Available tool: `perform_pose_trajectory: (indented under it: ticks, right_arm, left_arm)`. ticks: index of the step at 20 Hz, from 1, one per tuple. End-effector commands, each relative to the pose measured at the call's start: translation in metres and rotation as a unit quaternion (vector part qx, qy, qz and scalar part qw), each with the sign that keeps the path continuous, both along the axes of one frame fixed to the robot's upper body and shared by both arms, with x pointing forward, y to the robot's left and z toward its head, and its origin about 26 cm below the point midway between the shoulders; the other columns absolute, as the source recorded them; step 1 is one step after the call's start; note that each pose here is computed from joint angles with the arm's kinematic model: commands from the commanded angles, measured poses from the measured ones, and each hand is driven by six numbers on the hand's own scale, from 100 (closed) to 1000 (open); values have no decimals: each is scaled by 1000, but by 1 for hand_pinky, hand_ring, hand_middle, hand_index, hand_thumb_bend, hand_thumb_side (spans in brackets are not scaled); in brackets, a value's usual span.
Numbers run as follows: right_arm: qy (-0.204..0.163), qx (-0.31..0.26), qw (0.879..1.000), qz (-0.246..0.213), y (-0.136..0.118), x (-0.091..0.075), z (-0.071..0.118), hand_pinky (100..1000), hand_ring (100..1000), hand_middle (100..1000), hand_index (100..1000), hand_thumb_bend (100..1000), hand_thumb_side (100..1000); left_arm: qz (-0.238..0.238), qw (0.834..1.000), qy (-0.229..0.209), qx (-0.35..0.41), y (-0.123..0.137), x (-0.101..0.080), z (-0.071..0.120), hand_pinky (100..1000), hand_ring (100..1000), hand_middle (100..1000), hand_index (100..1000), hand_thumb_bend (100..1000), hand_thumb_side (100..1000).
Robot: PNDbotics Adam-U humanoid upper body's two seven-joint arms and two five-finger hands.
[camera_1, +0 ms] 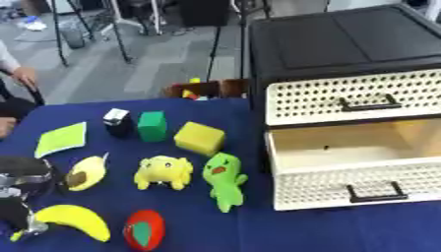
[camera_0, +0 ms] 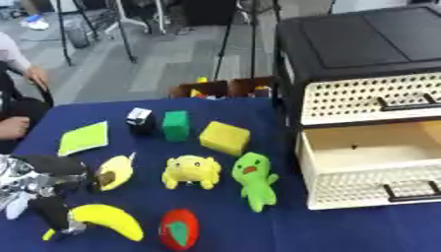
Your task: Pick up objects from table and place into drawer.
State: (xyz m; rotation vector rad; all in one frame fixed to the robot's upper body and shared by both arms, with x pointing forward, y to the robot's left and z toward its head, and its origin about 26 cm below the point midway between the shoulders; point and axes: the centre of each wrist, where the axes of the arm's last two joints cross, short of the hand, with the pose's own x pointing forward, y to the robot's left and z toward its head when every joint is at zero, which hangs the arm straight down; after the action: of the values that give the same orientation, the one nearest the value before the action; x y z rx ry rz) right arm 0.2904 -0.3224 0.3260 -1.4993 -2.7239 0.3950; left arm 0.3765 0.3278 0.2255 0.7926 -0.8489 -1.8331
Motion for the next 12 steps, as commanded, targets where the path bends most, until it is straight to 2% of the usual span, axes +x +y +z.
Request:
perform_pose_trajectory:
  ticks: [1,4,12]
  right_arm:
    - [-21,-1,1000,3,0,-5,11,418,511,512,764,100,823]
    - [-21,2,1000,5,0,-5,10,419,511,511,763,100,822]
    - [-21,5,1000,4,0,-5,9,419,510,510,762,100,819]
  left_arm:
    - [2,1000,-14,17,5,1,8,547,665,703,787,436,455]
    - [-1,999,-26,35,4,2,5,519,643,682,768,434,440]
    - [1,998,-43,41,8,6,-7,458,609,656,747,360,422]
